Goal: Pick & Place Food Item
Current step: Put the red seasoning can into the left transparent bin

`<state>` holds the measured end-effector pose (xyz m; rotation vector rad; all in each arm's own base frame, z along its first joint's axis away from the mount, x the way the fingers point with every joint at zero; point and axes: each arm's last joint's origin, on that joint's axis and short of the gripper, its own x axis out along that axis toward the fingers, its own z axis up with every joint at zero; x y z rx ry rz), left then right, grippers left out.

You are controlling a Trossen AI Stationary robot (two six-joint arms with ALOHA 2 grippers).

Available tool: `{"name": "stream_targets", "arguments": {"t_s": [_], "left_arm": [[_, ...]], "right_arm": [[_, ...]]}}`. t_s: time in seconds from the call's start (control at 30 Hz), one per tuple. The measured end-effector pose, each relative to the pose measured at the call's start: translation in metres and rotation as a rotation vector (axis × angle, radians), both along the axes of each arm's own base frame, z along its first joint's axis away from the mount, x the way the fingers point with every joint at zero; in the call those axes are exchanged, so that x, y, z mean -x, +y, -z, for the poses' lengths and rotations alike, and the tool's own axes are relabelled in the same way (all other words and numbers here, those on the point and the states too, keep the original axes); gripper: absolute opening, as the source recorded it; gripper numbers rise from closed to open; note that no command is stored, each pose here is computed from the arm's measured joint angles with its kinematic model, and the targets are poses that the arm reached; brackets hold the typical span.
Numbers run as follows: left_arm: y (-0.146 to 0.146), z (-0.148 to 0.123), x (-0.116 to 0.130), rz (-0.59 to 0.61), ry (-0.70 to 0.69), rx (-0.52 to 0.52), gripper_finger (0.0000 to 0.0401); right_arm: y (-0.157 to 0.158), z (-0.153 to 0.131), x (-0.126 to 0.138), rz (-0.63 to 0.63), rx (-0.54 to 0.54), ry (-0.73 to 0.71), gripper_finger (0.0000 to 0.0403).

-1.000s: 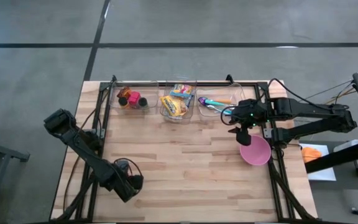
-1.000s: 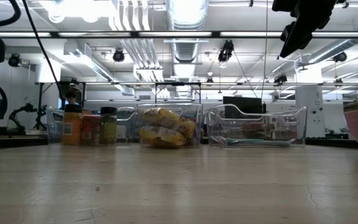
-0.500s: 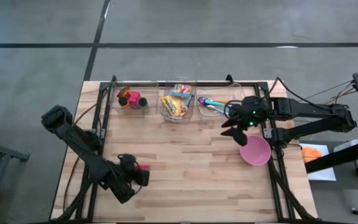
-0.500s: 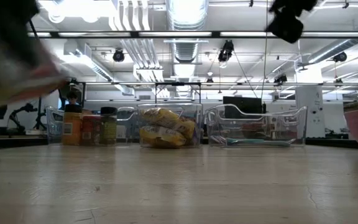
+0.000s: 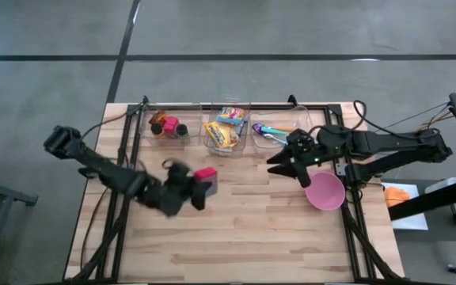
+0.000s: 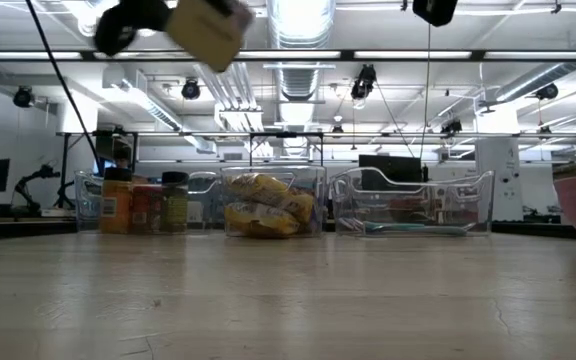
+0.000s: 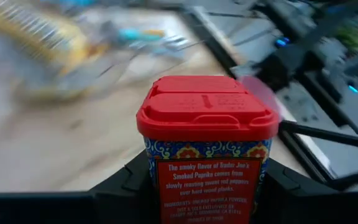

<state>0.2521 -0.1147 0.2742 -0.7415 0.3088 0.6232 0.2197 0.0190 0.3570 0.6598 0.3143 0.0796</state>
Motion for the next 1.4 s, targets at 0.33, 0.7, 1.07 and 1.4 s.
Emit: {"name": "stream_targets", "arguments": {"t_s": [0.33, 0.7, 1.07, 1.4], "left_arm": [[0.064, -0.036, -0.030, 0.229, -0.093, -0.147, 0.0169], [0.112, -0.060, -0.043, 0.468, -0.290, -0.282, 0.0169], [0.136, -0.067, -0.042, 0.633, -0.381, -0.299, 0.0169], [0.132, -0.074, -0.039, 0.727, -0.448, -0.294, 0.0169]], "right_arm": [[0.000, 0.004, -0.009, 0.064, -0.015, 0.002, 0.0200], [-0.003, -0.001, -0.017, 0.154, 0.049, -0.082, 0.0200], [0.003, 0.017, -0.066, 0.220, 0.107, -0.183, 0.0200], [0.018, 0.010, -0.087, 0.217, 0.211, -0.220, 0.0200]]}}
